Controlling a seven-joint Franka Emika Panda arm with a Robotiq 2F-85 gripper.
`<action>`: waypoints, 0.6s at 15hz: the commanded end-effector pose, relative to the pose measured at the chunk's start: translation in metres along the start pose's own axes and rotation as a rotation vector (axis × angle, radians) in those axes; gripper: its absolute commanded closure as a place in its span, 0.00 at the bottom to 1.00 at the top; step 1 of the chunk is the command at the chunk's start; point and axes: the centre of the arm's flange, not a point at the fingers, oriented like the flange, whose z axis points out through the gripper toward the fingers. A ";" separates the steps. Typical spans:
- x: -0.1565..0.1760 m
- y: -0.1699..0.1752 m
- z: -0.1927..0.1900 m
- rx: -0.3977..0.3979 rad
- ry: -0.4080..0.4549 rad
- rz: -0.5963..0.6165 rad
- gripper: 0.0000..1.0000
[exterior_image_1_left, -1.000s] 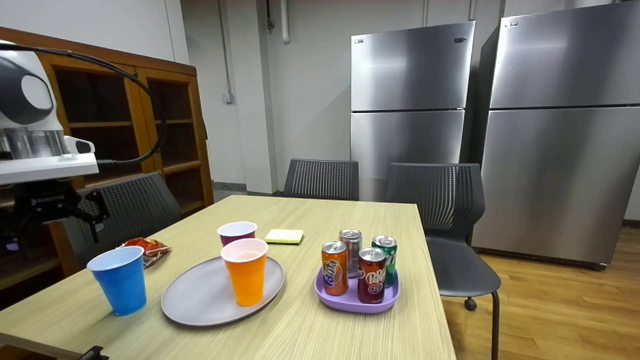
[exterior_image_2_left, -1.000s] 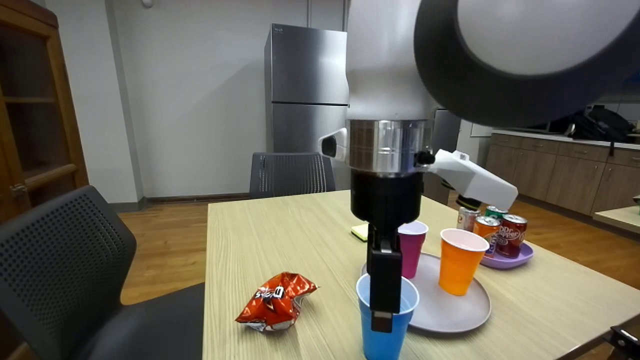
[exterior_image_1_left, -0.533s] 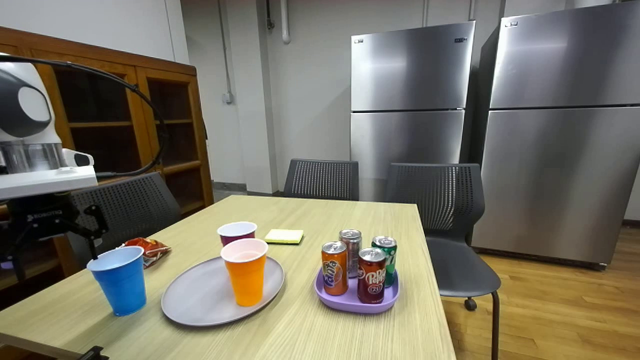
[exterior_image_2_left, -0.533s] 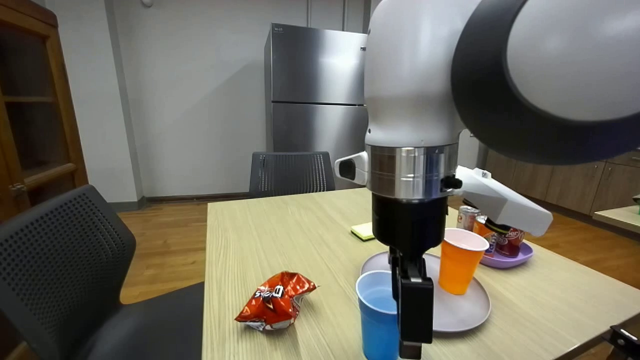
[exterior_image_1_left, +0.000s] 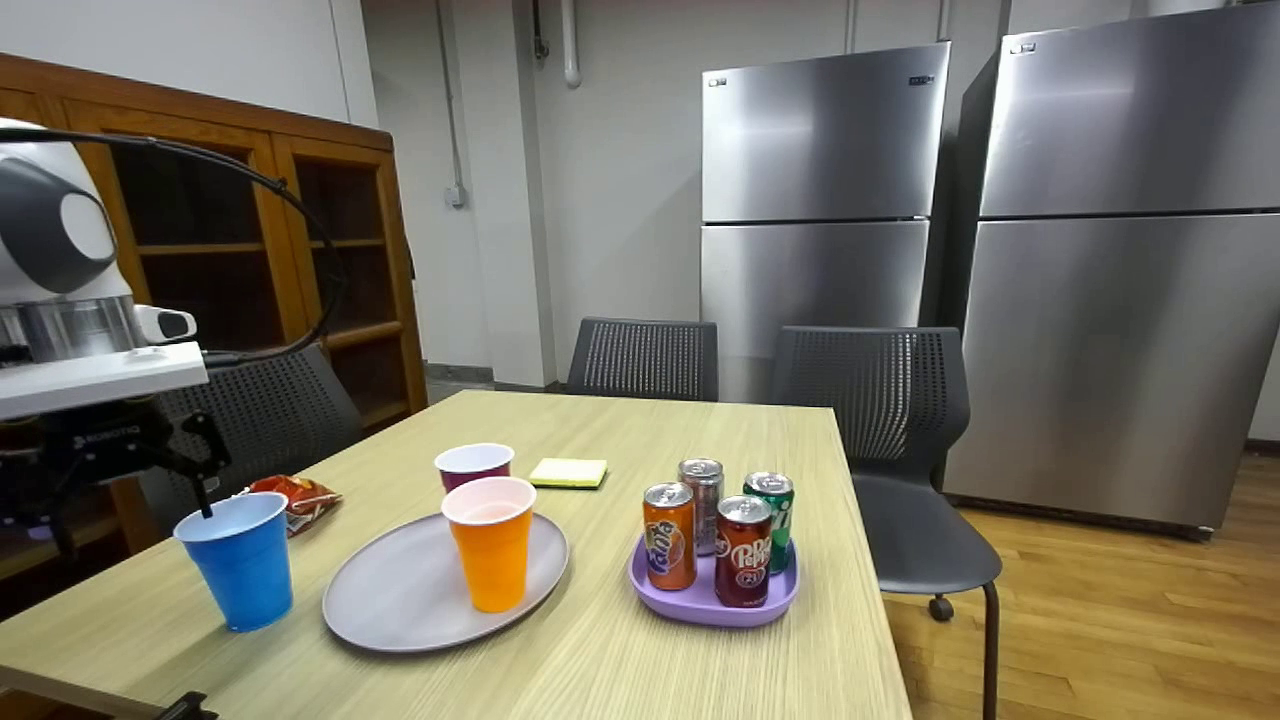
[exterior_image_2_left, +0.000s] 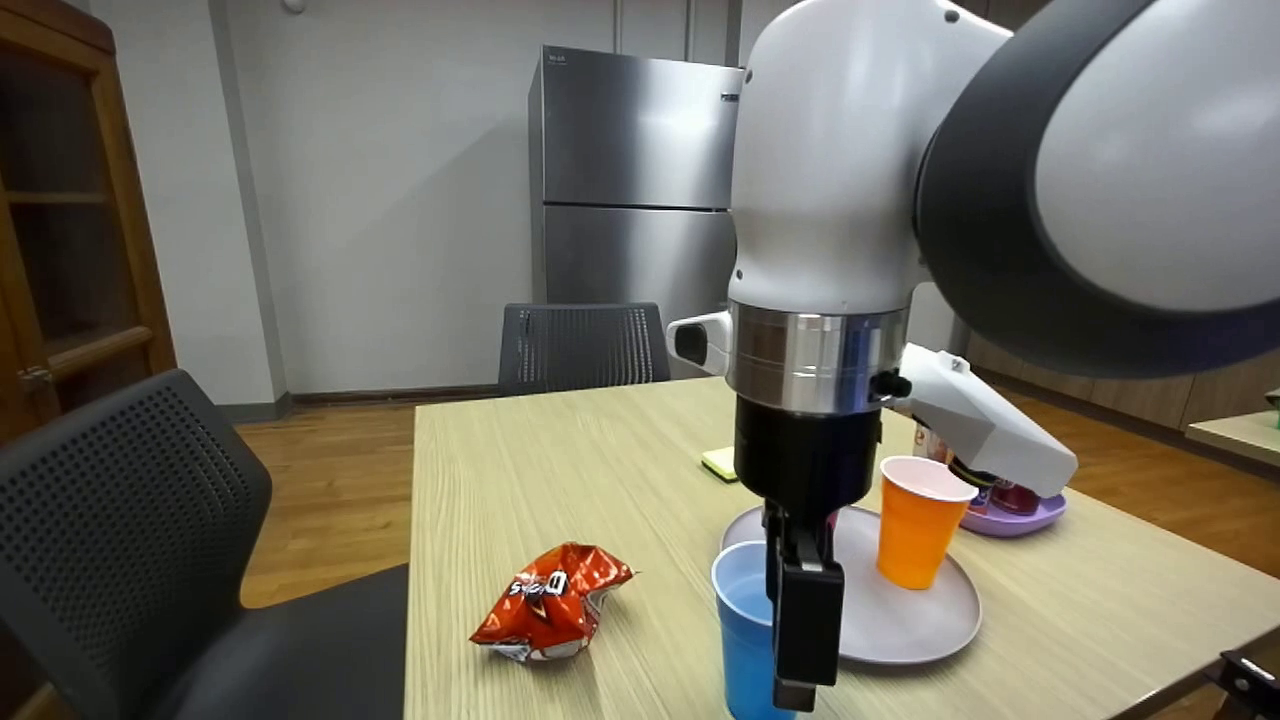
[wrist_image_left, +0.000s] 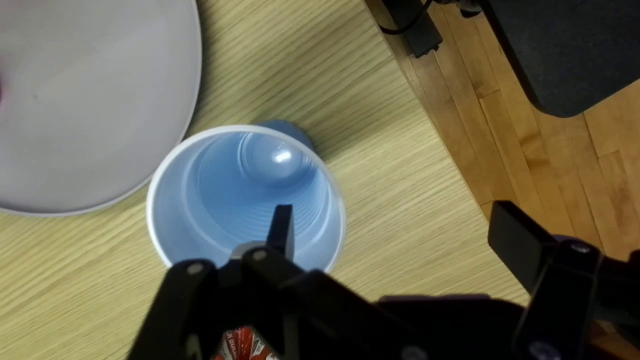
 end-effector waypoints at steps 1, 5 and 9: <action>0.007 0.008 0.012 -0.016 0.015 0.027 0.00; 0.012 0.016 0.019 -0.007 0.018 0.041 0.00; 0.017 0.019 0.024 0.003 0.012 0.053 0.00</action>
